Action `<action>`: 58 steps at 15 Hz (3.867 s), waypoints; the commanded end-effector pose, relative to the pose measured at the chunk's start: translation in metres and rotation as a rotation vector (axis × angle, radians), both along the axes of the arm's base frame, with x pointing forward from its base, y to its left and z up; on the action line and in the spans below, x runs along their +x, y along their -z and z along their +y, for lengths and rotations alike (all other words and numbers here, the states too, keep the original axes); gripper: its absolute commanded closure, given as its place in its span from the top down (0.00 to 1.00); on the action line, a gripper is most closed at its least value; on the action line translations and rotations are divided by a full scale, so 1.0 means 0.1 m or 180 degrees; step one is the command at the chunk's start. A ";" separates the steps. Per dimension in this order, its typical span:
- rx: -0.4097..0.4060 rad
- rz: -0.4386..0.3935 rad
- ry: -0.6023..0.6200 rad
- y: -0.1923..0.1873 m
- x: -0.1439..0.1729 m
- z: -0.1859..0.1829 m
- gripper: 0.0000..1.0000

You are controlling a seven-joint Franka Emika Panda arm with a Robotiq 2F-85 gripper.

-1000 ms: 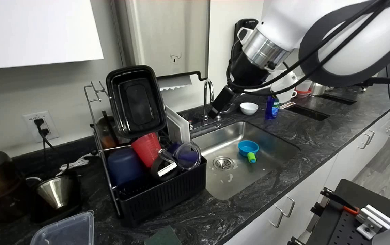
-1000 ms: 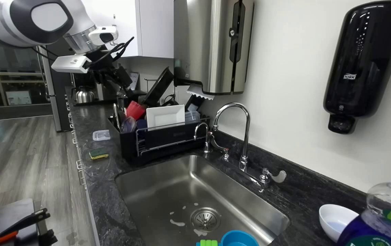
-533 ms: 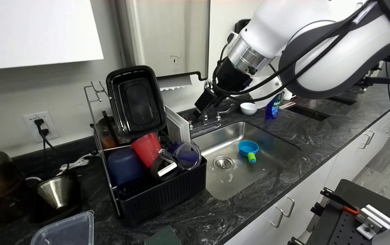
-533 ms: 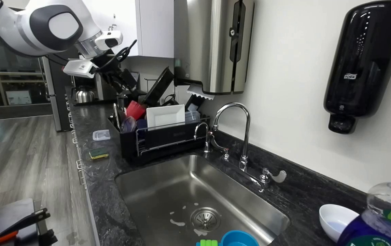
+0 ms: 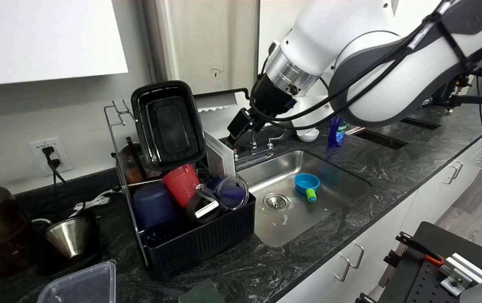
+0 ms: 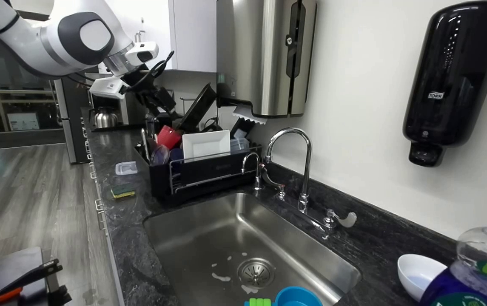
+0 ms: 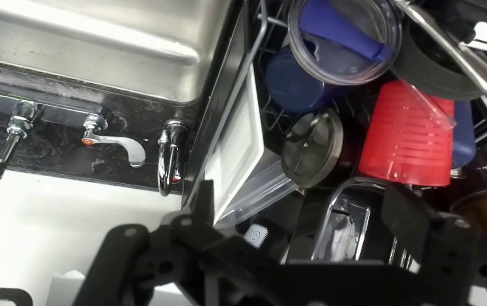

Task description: Remove the black lunchbox from the dish rack and place it in the sink

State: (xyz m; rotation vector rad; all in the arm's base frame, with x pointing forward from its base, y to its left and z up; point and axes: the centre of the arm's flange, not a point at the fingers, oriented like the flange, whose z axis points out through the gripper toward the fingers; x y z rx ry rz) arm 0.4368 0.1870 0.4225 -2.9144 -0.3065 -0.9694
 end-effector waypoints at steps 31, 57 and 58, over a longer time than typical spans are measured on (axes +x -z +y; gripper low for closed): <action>0.0428 -0.0504 0.0187 0.33 1.06 0.59 0.75; 0.0315 -0.0983 0.0254 0.19 0.84 0.80 0.01; 0.0320 -0.1026 0.0250 0.15 0.80 0.80 0.01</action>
